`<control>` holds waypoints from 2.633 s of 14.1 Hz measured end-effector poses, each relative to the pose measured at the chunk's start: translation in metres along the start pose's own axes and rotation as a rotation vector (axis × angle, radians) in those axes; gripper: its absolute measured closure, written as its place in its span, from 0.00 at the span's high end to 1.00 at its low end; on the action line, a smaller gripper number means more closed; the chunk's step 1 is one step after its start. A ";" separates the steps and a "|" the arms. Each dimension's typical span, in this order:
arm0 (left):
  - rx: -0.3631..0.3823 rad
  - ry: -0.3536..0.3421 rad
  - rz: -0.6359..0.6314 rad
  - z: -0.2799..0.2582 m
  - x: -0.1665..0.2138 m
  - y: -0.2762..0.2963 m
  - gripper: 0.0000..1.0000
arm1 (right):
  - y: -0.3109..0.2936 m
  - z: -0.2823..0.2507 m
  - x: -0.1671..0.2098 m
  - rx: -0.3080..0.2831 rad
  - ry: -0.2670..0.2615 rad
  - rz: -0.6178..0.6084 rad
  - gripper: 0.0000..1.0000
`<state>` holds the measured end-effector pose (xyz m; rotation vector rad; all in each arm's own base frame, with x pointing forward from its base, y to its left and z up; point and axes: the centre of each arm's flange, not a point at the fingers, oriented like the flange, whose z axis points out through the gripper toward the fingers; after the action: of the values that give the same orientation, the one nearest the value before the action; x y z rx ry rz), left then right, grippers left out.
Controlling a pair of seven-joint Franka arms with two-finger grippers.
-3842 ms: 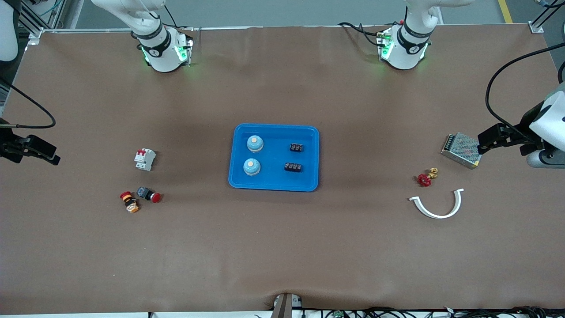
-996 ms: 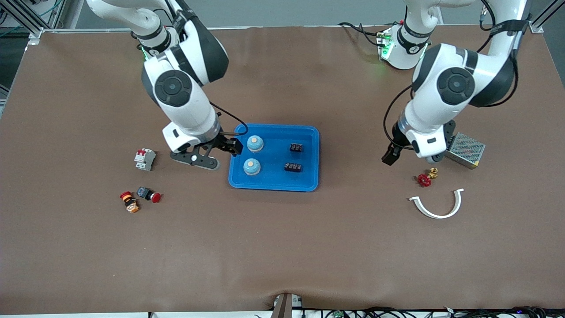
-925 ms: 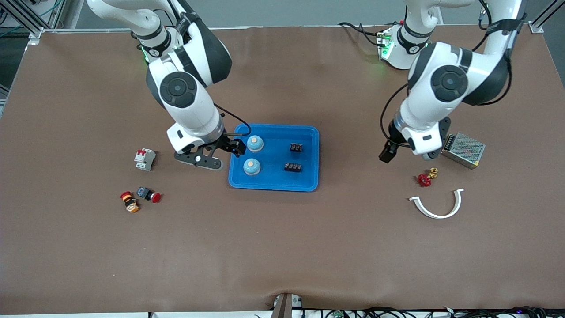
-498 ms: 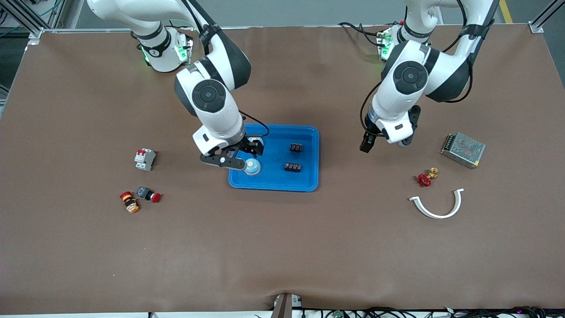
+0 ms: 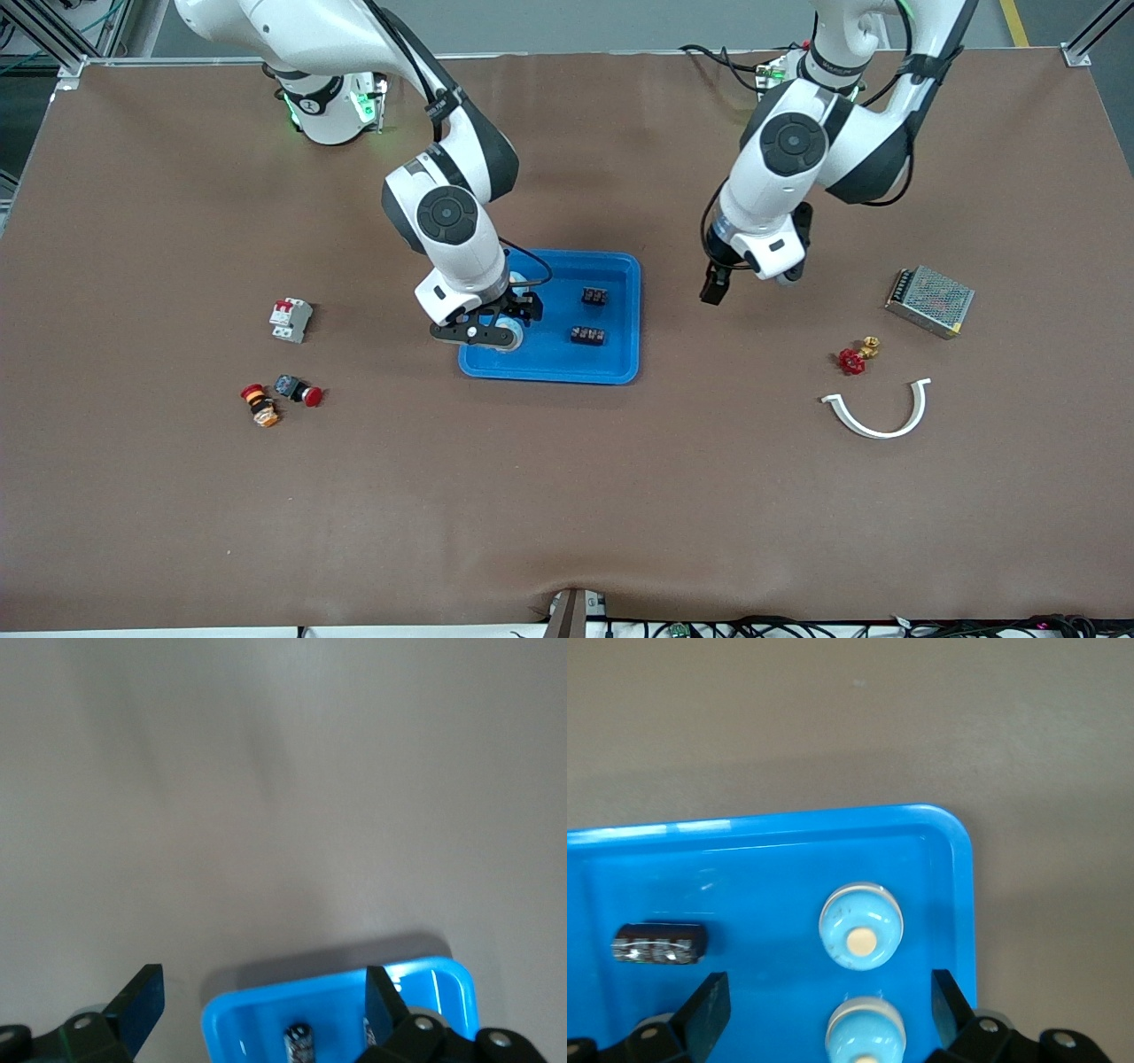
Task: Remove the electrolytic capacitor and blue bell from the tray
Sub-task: 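Lower the right gripper over a bell while the left gripper nears a capacitor, then grasp the blue bell with the right gripper while the left gripper grasps a capacitor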
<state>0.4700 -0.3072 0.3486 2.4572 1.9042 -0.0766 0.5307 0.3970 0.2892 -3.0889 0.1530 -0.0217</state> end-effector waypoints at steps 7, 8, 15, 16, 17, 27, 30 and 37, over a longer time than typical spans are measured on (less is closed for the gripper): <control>0.048 -0.057 -0.092 0.053 -0.040 0.019 1.00 | 0.002 0.022 -0.006 -0.005 0.003 -0.079 1.00; 0.048 -0.055 -0.083 0.060 -0.048 0.019 1.00 | 0.002 0.027 -0.006 -0.011 0.006 -0.088 1.00; 0.012 -0.043 -0.122 0.098 -0.095 0.006 1.00 | 0.004 0.062 -0.007 -0.043 0.014 -0.123 1.00; -0.001 -0.039 -0.143 0.102 -0.099 0.006 1.00 | 0.004 0.065 -0.008 -0.045 0.012 -0.124 1.00; -0.010 -0.038 -0.161 0.106 -0.101 0.007 1.00 | 0.004 0.067 -0.008 -0.046 0.011 -0.125 1.00; -0.002 -0.058 -0.148 0.130 -0.135 0.014 1.00 | 0.002 0.085 -0.009 -0.045 0.012 -0.132 1.00; 0.002 -0.035 -0.145 0.149 -0.144 0.012 1.00 | 0.002 0.087 -0.010 -0.047 0.010 -0.132 1.00; 0.003 -0.015 -0.144 0.178 -0.156 0.015 1.00 | 0.003 0.096 -0.011 -0.055 0.000 -0.132 1.00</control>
<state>0.4422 -0.4720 0.1804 2.3103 2.0734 -0.1012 0.5209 0.3992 0.1933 -3.1483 -0.0515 -0.0232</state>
